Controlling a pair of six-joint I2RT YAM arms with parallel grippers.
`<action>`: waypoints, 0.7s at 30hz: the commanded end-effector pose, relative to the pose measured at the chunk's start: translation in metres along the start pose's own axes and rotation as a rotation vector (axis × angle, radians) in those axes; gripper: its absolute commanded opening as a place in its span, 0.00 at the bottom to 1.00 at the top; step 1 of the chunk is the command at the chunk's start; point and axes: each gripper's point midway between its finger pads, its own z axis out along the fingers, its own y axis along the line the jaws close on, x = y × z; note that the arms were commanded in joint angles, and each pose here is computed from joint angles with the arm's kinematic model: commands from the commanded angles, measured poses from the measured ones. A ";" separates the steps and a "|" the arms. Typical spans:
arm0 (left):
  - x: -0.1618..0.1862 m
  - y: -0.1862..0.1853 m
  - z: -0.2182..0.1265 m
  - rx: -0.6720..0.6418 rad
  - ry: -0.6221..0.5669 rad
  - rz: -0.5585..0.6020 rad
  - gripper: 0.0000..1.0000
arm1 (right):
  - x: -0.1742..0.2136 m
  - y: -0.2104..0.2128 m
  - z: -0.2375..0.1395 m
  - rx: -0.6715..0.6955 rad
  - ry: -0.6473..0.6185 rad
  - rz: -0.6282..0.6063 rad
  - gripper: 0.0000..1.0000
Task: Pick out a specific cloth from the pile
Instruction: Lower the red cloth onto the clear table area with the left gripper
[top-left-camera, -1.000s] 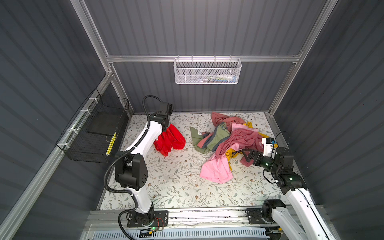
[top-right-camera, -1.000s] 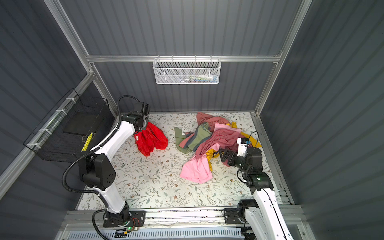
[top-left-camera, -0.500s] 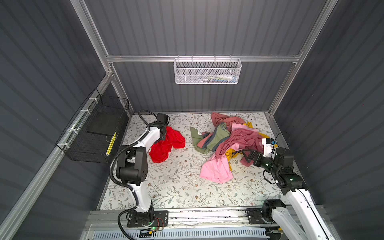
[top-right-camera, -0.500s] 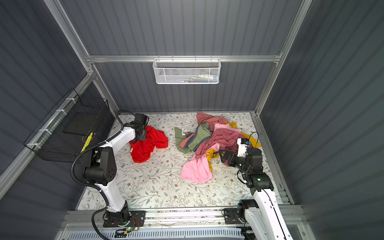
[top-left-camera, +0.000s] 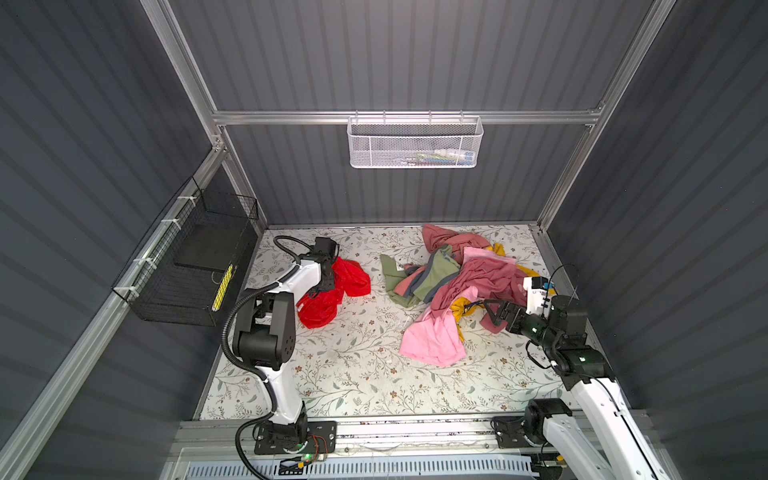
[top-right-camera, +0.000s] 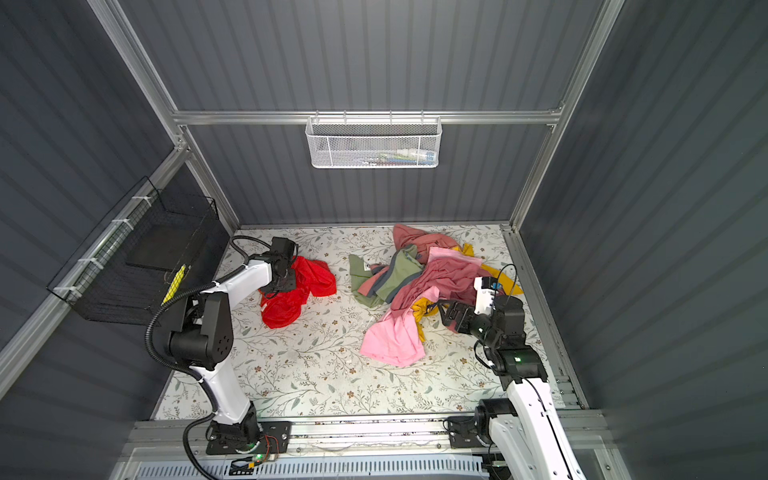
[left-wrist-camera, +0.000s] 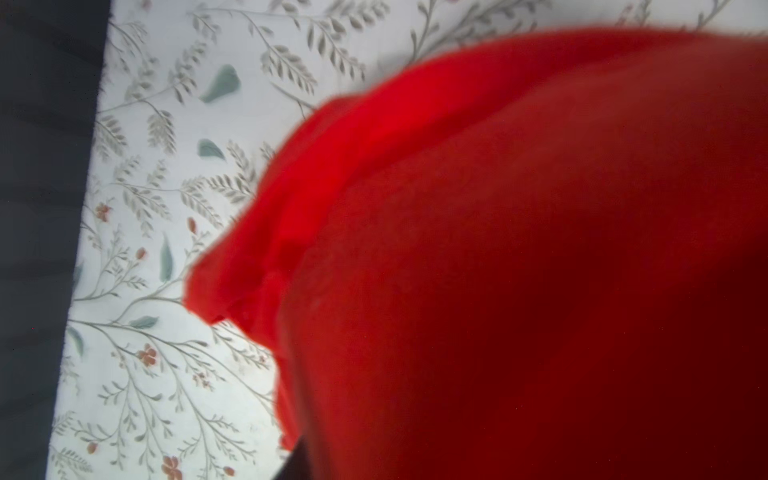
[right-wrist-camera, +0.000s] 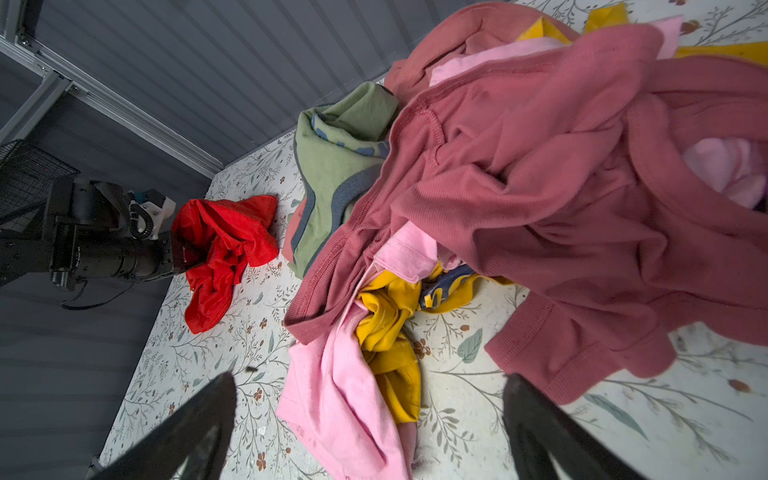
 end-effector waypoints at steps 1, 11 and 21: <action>0.005 0.002 0.000 0.000 0.015 -0.042 0.61 | 0.002 -0.003 -0.001 0.010 -0.003 -0.007 0.99; -0.005 0.025 -0.049 -0.035 -0.109 -0.039 0.86 | 0.001 -0.004 0.000 0.015 -0.005 -0.023 0.99; -0.005 -0.052 -0.089 0.048 -0.209 0.210 1.00 | -0.002 -0.003 0.003 0.015 0.005 -0.024 0.99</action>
